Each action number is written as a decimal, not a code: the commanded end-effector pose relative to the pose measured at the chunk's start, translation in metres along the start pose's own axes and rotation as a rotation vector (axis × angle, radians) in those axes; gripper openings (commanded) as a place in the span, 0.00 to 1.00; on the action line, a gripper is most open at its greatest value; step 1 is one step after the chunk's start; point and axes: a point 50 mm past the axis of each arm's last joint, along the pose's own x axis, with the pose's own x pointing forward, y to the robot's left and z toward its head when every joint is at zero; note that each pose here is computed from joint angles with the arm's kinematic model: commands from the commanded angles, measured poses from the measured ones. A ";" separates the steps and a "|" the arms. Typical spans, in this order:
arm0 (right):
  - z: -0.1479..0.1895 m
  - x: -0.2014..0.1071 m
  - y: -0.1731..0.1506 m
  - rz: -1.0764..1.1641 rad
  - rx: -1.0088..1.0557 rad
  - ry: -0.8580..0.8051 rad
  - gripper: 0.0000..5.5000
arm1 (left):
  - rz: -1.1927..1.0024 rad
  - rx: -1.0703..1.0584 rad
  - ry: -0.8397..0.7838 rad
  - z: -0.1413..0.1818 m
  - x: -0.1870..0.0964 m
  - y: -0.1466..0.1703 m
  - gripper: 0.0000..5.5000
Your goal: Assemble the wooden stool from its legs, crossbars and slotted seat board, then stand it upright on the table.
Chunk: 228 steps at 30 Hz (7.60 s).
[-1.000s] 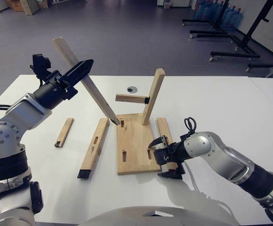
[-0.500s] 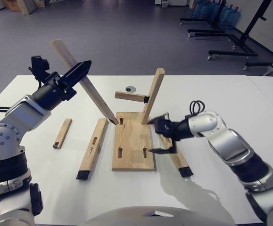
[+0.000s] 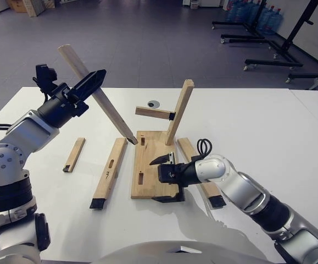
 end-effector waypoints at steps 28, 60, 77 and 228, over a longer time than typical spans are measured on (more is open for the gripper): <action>-0.010 -0.078 -0.024 0.132 -0.001 0.167 0.98 | 0.044 0.126 0.031 -0.013 0.022 0.004 0.37; -0.019 -0.085 -0.028 -0.070 0.167 0.059 0.98 | 0.207 0.540 0.296 -0.014 0.029 0.018 0.37; -0.019 -0.082 -0.030 -0.071 0.172 0.052 0.98 | 0.031 0.232 -0.055 -0.041 0.020 0.041 0.37; -0.009 -0.068 -0.025 -0.047 0.190 0.001 0.98 | -0.249 0.261 0.133 -0.098 0.068 0.056 0.37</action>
